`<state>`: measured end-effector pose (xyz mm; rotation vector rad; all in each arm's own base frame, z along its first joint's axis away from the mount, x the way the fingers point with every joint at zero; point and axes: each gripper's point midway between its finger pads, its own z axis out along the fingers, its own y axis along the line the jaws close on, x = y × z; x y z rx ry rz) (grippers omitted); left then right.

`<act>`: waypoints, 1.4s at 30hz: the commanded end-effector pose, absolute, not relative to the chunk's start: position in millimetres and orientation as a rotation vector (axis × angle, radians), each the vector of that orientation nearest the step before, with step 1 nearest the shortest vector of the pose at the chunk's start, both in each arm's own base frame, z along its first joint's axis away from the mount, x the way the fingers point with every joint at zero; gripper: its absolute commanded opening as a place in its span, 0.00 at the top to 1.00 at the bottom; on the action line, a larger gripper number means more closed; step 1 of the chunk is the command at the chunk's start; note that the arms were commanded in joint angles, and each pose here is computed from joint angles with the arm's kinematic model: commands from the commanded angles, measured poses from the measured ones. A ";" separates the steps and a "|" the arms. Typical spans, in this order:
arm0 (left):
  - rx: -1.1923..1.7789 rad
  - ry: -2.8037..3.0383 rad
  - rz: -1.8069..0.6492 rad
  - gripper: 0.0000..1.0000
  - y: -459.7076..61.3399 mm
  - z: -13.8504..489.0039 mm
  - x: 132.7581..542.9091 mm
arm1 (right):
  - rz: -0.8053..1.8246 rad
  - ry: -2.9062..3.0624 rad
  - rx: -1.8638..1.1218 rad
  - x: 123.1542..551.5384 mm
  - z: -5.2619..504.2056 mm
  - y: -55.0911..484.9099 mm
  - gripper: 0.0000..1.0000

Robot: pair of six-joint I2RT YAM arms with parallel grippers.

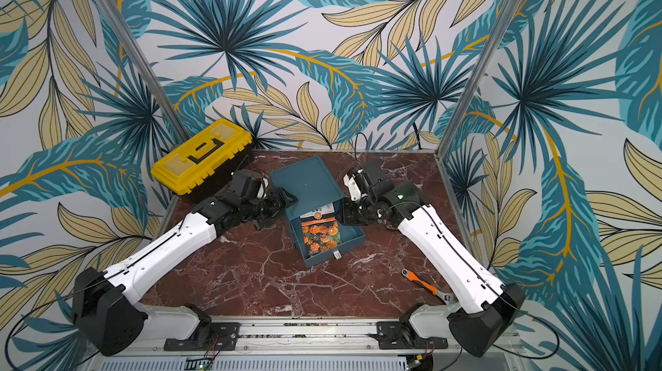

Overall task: Take the seed bags out of the drawer
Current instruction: Place the seed packet at the center of the board, then pick up the seed packet from the drawer.

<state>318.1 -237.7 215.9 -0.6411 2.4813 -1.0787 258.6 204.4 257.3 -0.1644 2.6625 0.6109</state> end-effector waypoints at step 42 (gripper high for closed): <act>-0.661 2.508 -1.079 0.23 -234.3 196.8 327.0 | 0.339 2.760 -0.170 286.1 192.3 214.0 0.57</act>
